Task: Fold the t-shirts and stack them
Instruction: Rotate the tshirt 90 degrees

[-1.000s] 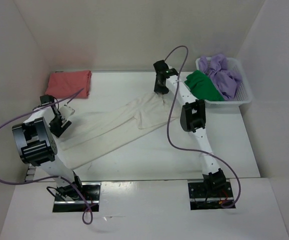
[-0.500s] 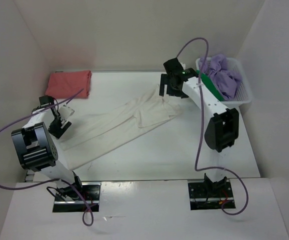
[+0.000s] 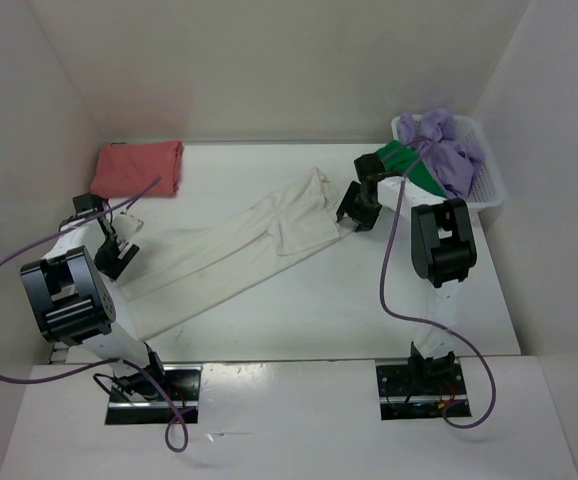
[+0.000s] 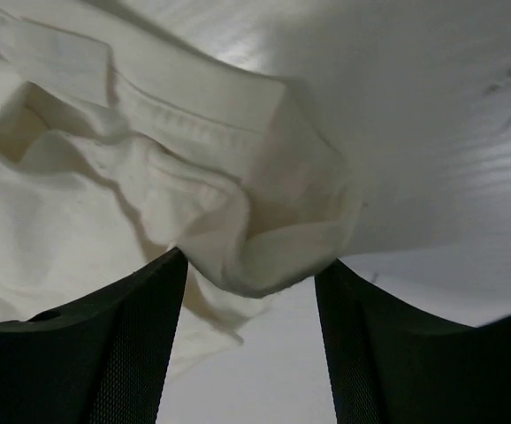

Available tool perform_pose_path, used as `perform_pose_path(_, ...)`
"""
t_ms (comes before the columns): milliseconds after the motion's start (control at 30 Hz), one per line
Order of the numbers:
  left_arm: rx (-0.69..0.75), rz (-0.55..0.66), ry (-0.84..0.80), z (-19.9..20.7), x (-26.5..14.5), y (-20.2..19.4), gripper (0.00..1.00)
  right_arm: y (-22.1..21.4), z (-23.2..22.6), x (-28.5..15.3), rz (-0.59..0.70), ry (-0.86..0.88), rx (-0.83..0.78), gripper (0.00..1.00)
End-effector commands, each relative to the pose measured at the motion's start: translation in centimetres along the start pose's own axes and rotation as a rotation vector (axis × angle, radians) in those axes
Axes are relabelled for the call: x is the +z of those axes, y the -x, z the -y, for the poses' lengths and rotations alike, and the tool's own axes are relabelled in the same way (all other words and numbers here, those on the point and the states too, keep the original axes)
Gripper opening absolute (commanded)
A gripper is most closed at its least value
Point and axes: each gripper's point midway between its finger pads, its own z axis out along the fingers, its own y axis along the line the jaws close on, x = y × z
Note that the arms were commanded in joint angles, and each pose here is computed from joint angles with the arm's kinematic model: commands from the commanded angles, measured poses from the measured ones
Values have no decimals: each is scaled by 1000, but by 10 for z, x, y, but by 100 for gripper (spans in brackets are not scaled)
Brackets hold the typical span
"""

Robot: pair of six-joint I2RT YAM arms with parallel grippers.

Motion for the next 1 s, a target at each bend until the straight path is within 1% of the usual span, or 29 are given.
perform_pose_path(0,-53,9,-5,-5,-4,-1,88,2,-18,27,2,38,4,65)
perform_pose_path(33,-54,2,3,-8,-4,0,88,4,-14,40,-16,18,13,62)
perform_pose_path(67,-73,-2,4,-10,-3,-3,88,3,-13,46,-31,4,14,49)
perform_pose_path(100,-72,-3,3,-12,-7,-2,89,4,-15,52,-43,7,-2,38)
perform_pose_path(133,-83,4,-13,-11,-7,1,89,15,-23,63,-34,15,-24,27)
perform_pose_path(167,-102,8,-23,-15,-13,1,89,18,-27,67,-35,-1,-43,8)
perform_pose_path(200,-102,17,-34,-15,-16,4,89,29,-32,71,-17,-8,-54,1)
perform_pose_path(233,-102,38,-56,-13,-18,8,89,74,-60,58,98,24,-72,0)
perform_pose_path(267,-108,31,-82,-9,-19,8,89,78,-58,82,91,-6,-81,0)
perform_pose_path(300,-120,31,-81,-12,-20,11,89,90,-64,85,110,-11,-91,0)
perform_pose_path(333,-119,31,-95,-9,-20,10,89,142,-112,50,266,93,-108,0)
perform_pose_path(367,-118,26,-101,-10,-24,10,89,139,-108,89,268,47,-154,4)
perform_pose_path(400,-125,12,-117,-6,-21,8,89,190,-148,20,470,170,-161,37)
perform_pose_path(433,-115,15,-119,-6,-24,11,89,177,-146,50,437,151,-186,53)
perform_pose_path(467,-102,16,-159,5,-26,13,89,187,-155,36,476,175,-197,64)
perform_pose_path(500,-101,9,-167,7,-27,11,89,190,-164,19,517,174,-220,76)
perform_pose_path(533,-87,23,-178,11,-27,17,89,192,-170,-7,565,156,-250,89)
perform_pose_path(567,-83,20,-204,20,-27,19,89,198,-174,-41,614,137,-260,94)
perform_pose_path(600,-84,28,-196,19,-30,19,90,191,-175,-42,591,127,-272,100)
perform_pose_path(633,-83,41,-211,26,-32,22,90,187,-167,-54,574,93,-294,100)
perform_pose_path(667,-84,57,-226,31,-32,28,90,180,-171,-71,602,45,-311,100)
perform_pose_path(700,-87,80,-221,31,-39,28,90,179,-171,-111,632,31,-318,100)
perform_pose_path(767,-88,105,-234,38,-43,28,90,164,-165,-155,650,-20,-330,100)
perform_pose_path(800,-83,150,-231,40,-51,35,91,147,-168,-199,680,-16,-322,100)
perform_pose_path(833,-82,149,-248,48,-50,31,91,133,-166,-218,675,-17,-326,100)
perform_pose_path(867,-64,173,-242,51,-57,32,91,110,-159,-212,627,-56,-356,100)
perform_pose_path(900,-65,181,-234,53,-57,31,91,81,-170,-260,674,-1,-354,100)
perform_pose_path(933,-65,192,-222,53,-57,30,91,61,-175,-270,689,22,-361,100)
perform_pose_path(967,-69,196,-223,62,-61,26,91,22,-161,-238,629,-48,-431,100)
